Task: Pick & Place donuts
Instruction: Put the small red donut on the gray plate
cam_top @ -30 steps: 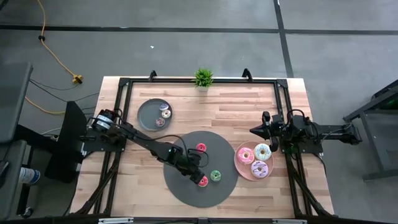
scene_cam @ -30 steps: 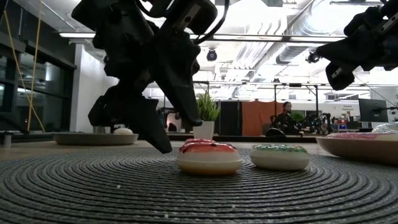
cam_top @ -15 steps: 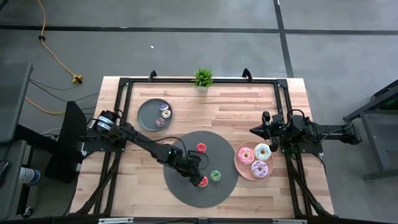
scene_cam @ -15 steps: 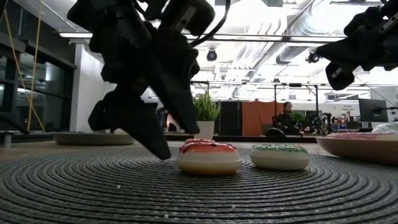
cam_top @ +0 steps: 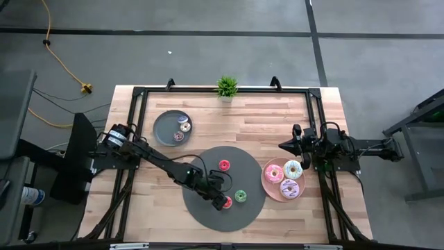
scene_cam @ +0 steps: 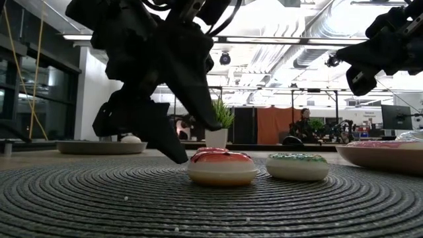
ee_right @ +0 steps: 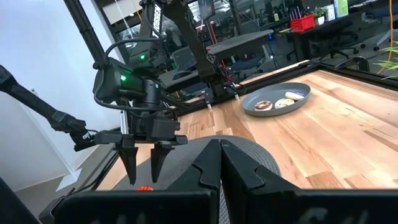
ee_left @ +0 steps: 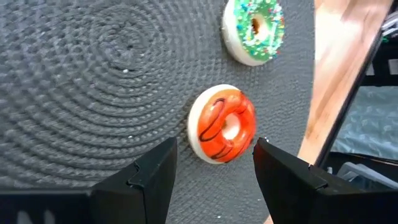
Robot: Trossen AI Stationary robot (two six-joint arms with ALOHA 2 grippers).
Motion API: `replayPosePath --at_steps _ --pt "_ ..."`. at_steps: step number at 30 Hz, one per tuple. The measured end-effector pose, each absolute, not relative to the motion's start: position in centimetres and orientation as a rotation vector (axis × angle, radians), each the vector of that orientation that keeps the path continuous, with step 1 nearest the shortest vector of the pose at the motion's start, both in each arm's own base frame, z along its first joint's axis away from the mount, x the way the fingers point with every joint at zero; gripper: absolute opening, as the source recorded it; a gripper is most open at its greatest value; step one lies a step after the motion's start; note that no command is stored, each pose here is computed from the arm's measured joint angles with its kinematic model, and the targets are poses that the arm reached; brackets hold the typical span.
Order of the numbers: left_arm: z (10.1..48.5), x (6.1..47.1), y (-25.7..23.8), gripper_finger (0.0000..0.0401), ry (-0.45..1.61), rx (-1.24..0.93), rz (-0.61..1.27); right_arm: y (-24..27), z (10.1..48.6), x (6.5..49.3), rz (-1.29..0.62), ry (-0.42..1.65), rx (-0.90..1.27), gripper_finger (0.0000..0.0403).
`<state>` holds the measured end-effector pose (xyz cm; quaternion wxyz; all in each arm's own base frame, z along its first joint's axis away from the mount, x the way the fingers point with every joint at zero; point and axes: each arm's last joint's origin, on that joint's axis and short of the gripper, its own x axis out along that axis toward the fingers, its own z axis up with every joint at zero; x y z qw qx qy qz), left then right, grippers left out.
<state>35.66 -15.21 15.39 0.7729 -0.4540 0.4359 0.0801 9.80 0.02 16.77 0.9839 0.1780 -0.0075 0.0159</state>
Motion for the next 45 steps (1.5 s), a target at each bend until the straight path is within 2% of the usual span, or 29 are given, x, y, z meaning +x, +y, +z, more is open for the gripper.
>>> replayPosePath --at_steps 27,34,45 --pt "14.3 37.2 -16.2 0.0204 0.978 -1.009 0.143 0.0 16.7 9.9 0.03 -0.003 0.358 0.0" --pt "15.6 38.0 -16.7 0.0205 0.965 -1.02 0.067 0.0 16.7 9.9 0.03 -0.002 0.358 0.0" --pt "16.4 38.3 -16.9 0.0205 0.934 -0.996 0.098 0.0 16.7 9.9 0.03 -0.002 0.358 0.0"
